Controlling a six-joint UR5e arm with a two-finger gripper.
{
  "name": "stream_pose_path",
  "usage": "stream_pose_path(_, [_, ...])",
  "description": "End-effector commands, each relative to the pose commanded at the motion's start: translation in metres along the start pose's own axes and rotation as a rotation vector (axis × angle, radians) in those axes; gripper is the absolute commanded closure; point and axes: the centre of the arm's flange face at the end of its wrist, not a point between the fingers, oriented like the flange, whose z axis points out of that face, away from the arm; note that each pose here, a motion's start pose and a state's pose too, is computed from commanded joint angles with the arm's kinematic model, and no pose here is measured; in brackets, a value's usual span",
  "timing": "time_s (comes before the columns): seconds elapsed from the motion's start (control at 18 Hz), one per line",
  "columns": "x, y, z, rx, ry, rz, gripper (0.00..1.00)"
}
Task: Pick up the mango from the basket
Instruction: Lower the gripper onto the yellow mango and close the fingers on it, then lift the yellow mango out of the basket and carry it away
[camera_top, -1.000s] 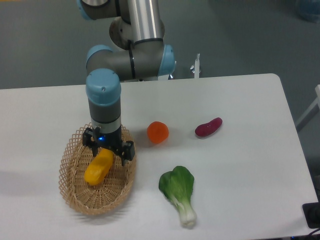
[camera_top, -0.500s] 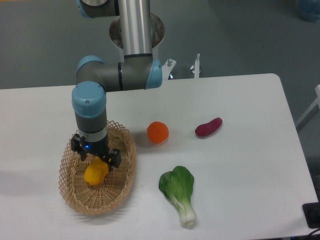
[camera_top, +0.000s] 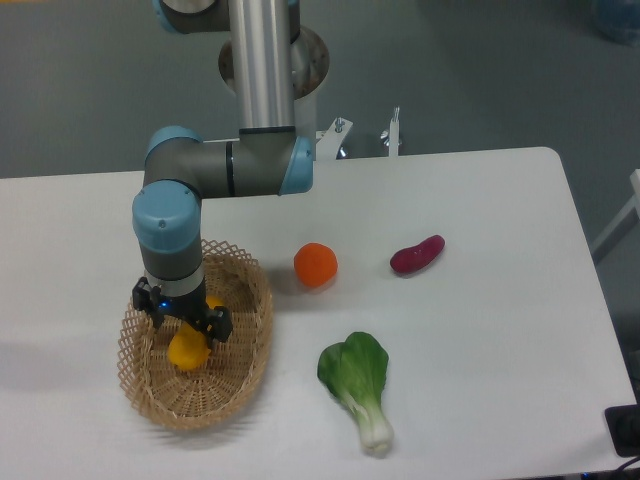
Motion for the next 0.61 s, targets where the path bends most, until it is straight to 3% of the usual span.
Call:
stream_pose_path(0.06, [0.000,-0.002,-0.003,0.006,-0.002,-0.022,0.44])
stream_pose_path(0.17, [-0.002,-0.004,-0.005,0.010,-0.011,-0.039,0.59])
stream_pose_path(0.61, [-0.004,-0.006,-0.023,0.033,-0.042,-0.024,0.61])
